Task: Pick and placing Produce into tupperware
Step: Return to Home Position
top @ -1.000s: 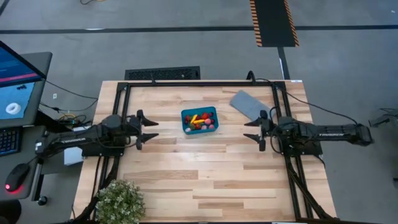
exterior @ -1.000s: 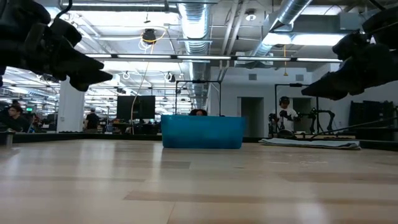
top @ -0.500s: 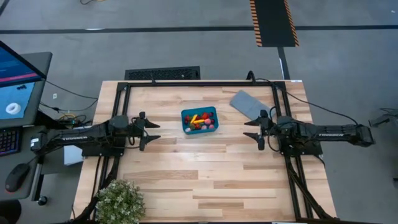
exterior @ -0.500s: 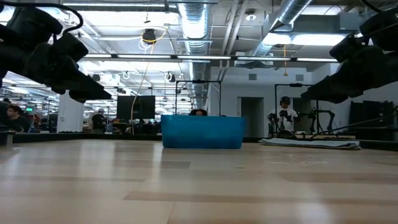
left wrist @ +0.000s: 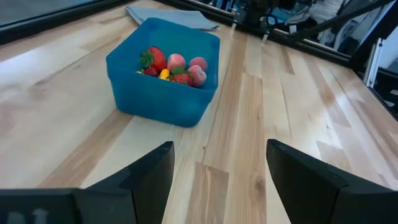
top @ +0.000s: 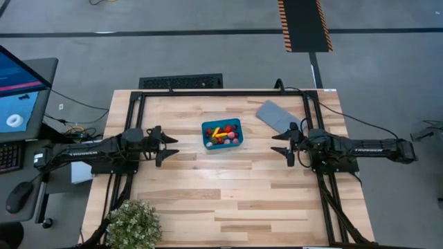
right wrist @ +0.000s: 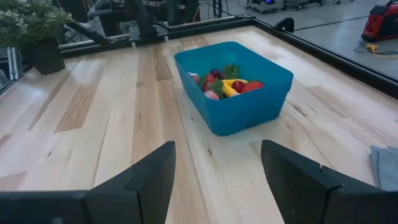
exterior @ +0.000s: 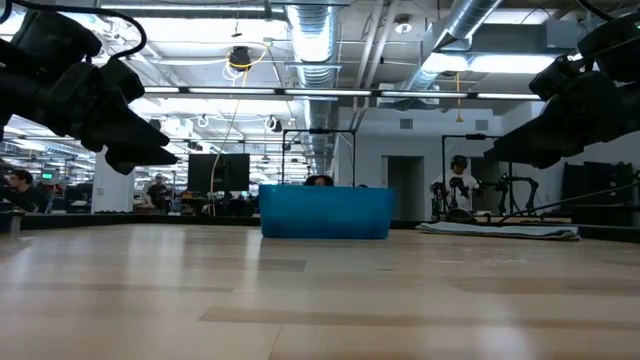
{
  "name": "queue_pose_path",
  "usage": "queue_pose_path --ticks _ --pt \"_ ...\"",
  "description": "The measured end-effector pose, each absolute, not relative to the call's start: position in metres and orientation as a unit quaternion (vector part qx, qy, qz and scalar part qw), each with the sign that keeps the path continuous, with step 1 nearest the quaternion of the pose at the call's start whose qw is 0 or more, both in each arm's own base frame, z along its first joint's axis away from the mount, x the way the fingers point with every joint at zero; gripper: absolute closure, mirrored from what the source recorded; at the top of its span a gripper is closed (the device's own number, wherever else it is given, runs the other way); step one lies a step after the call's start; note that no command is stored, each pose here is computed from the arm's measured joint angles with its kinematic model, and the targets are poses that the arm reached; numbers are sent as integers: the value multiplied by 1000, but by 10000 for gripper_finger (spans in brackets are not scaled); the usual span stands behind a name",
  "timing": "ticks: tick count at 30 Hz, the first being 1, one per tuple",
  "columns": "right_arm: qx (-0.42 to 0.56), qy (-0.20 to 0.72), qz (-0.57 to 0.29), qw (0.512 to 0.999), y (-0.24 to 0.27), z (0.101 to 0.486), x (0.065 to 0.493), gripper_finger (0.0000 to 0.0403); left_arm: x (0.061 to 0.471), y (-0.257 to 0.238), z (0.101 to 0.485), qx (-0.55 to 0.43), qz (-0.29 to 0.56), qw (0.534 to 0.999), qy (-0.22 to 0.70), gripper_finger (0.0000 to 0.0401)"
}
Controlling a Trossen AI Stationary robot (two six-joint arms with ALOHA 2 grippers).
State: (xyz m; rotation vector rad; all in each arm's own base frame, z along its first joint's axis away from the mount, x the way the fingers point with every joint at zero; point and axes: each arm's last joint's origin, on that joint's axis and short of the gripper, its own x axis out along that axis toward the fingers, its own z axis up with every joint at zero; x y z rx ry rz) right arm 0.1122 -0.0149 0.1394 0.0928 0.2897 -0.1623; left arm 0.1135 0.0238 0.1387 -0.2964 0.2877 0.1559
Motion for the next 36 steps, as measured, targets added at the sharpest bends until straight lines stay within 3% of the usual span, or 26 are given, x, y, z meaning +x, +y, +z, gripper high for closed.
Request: queue_pose_path --ticks 36 --pt "46 144 -81 985 -15 139 112 143 113 24 139 -136 76 977 144 156"
